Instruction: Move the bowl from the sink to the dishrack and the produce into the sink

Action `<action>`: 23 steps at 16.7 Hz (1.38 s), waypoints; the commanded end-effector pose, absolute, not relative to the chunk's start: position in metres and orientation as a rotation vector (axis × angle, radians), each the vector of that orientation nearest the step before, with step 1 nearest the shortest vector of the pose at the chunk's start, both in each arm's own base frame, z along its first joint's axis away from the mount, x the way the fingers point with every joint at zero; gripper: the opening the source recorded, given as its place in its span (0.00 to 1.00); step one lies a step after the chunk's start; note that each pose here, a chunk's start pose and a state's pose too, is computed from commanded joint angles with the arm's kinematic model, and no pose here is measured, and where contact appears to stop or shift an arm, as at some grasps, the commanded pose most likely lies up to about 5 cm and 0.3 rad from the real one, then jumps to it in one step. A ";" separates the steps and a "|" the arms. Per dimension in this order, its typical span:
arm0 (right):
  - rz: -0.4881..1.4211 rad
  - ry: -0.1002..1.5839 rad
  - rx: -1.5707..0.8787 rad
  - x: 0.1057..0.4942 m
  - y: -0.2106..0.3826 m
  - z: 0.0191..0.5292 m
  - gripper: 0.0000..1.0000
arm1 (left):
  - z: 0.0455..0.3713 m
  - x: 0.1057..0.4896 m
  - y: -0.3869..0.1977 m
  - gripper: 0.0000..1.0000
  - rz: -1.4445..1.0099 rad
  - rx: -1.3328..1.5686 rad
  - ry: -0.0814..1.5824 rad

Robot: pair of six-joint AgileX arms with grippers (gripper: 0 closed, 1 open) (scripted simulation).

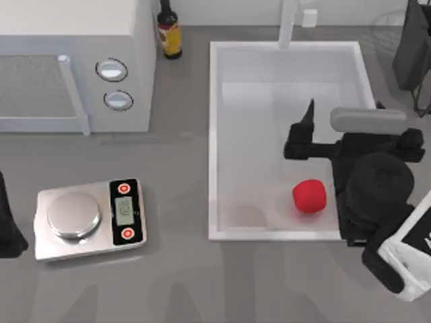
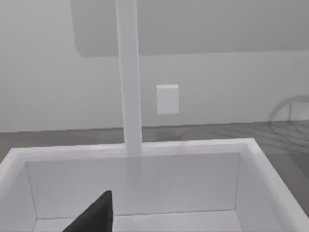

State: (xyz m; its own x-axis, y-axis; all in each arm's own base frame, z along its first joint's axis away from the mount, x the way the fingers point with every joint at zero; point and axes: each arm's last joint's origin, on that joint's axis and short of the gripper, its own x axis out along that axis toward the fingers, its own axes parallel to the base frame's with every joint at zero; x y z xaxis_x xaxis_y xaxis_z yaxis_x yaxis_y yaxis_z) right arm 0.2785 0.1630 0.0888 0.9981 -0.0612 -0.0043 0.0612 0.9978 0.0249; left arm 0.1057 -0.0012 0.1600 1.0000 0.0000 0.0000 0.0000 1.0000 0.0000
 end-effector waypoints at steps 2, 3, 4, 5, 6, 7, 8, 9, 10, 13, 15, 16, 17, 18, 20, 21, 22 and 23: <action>-0.097 0.004 0.041 0.280 0.144 0.113 1.00 | 0.160 0.106 -0.001 1.00 0.000 0.000 0.000; -0.114 0.003 0.050 0.279 0.133 0.127 1.00 | 0.160 0.106 -0.001 1.00 0.000 0.000 0.000; -0.131 0.001 0.058 0.276 0.120 0.142 1.00 | 0.160 0.106 -0.001 1.00 0.000 0.000 0.000; -0.146 -0.001 0.066 0.270 0.107 0.156 1.00 | 0.160 0.106 -0.001 1.00 0.000 0.000 0.000; -0.158 -0.003 0.072 0.262 0.093 0.170 1.00 | 0.160 0.106 -0.001 1.00 0.000 0.000 0.000; -0.169 -0.004 0.076 0.252 0.079 0.182 1.00 | 0.160 0.106 -0.001 1.00 0.000 0.000 0.000; -0.176 -0.004 0.078 0.240 0.066 0.192 1.00 | 0.160 0.106 -0.001 1.00 0.000 0.000 0.000; -0.181 -0.004 0.079 0.226 0.053 0.200 1.00 | 0.160 0.106 -0.001 1.00 0.000 0.000 0.000; -0.182 -0.005 0.078 0.211 0.042 0.205 1.00 | 0.160 0.106 -0.001 1.00 0.000 0.000 0.000; -0.164 -0.010 0.070 0.166 0.017 0.207 1.00 | 0.160 0.106 -0.001 1.00 0.000 0.000 0.000; -0.137 -0.017 0.059 0.142 0.008 0.200 1.00 | 0.160 0.106 -0.001 1.00 0.000 0.000 0.000; -0.120 -0.020 0.052 0.133 0.005 0.195 1.00 | 0.160 0.106 -0.001 1.00 0.000 0.000 0.000; -0.102 -0.021 0.044 0.125 0.003 0.189 1.00 | 0.160 0.106 -0.001 1.00 0.000 0.000 0.000; -0.083 -0.020 0.036 0.119 0.001 0.184 1.00 | 0.160 0.106 -0.001 1.00 0.000 0.000 0.000; -0.047 -0.013 0.020 0.111 0.000 0.173 1.00 | 0.160 0.106 -0.001 1.00 0.000 0.000 0.000; -0.031 -0.008 0.013 0.109 -0.001 0.168 1.00 | 0.160 0.106 -0.001 1.00 0.000 0.000 0.000; -0.017 -0.005 0.007 0.107 -0.001 0.164 1.00 | 0.160 0.106 -0.001 1.00 0.000 0.000 0.000; -0.007 -0.002 0.003 0.106 -0.001 0.162 1.00 | 0.160 0.106 -0.001 1.00 0.000 0.000 0.000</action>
